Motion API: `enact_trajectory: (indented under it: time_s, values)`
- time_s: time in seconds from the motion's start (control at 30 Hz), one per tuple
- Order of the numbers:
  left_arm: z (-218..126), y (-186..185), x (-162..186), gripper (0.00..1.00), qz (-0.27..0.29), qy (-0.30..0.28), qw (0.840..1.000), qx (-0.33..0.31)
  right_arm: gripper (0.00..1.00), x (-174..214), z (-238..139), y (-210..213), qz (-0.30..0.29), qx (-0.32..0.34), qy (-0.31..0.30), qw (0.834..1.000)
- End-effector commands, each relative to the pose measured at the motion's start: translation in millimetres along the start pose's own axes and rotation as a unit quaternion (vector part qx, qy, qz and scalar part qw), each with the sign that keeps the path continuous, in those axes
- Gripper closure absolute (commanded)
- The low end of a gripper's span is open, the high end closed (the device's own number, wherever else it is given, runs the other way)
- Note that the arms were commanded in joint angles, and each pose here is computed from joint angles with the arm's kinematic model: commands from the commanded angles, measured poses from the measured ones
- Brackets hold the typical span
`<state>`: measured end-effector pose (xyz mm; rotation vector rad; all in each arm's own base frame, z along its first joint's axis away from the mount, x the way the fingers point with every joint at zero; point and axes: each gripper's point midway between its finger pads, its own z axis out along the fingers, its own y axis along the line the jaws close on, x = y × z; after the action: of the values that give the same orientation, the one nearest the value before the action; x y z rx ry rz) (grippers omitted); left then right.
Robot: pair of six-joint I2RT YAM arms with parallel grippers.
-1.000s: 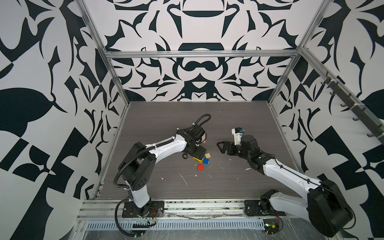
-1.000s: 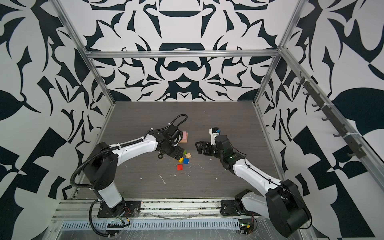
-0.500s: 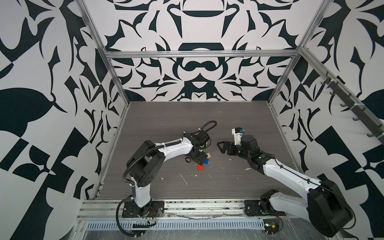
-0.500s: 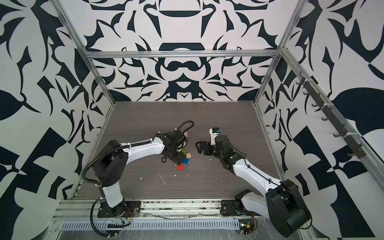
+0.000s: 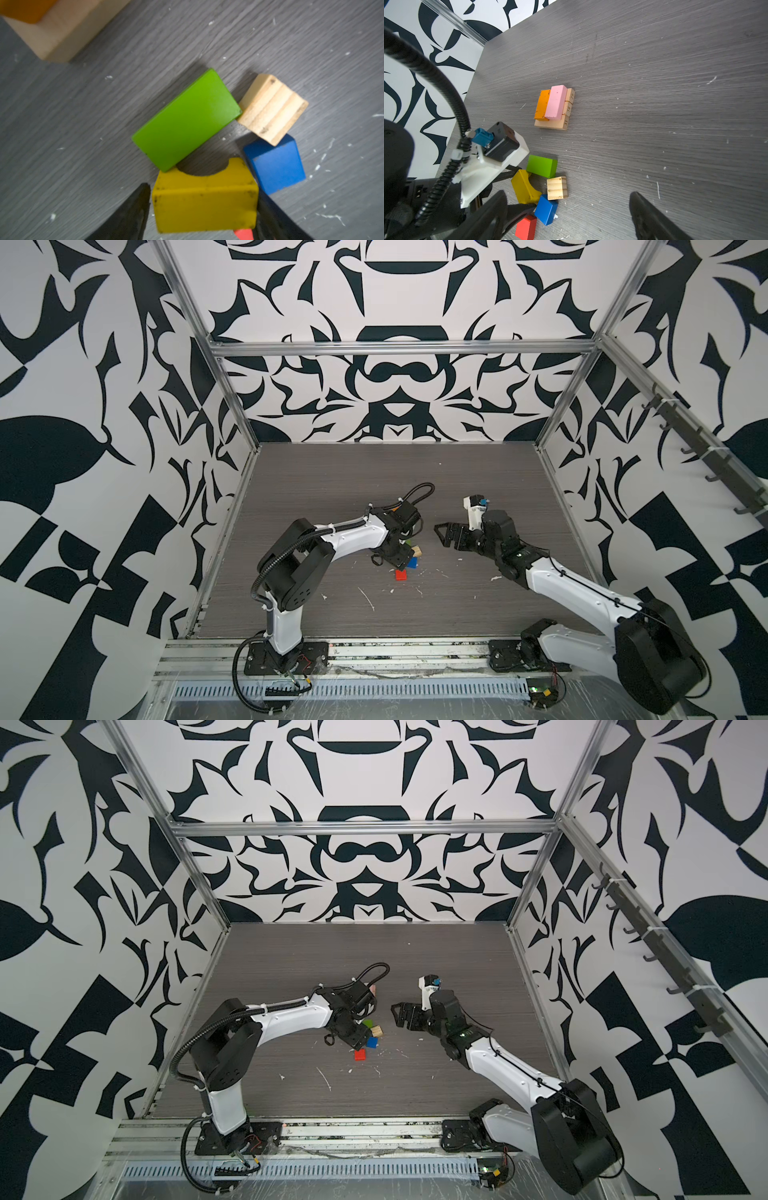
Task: Build the wood block tower
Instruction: 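Grasp the yellow arch block with the left gripper while the right gripper withdraws, then lift the yellow arch block and carry it over the stack with the left gripper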
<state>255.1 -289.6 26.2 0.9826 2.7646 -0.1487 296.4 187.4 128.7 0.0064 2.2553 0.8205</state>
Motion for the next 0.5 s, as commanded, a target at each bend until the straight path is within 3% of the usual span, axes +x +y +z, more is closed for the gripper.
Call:
enact_trajectory:
  time_s: [0.0, 0.07, 0.3, 0.47]
  values:
    - [1.6, -1.5, -6.6, 0.25, 0.003, -0.001, 1.000, -0.002, 0.05, -13.3, -3.1, 11.9, -0.005, -0.017, -0.021, 1.000]
    - [2.4, -2.5, -6.8, 0.30, 0.003, -0.001, 1.000, 0.000, 0.05, -13.7, -3.2, 12.5, -0.005, -0.018, -0.021, 1.000]
    - [3.2, -1.6, -5.4, 0.32, -0.002, 0.003, 1.000, -0.002, 0.05, -13.4, -1.9, 12.5, -0.005, -0.018, -0.019, 1.000]
    - [-0.6, -1.3, -3.8, 0.39, -0.016, 0.000, 1.000, -0.002, 0.06, -12.9, -1.5, 12.6, -0.005, -0.018, -0.018, 1.000]
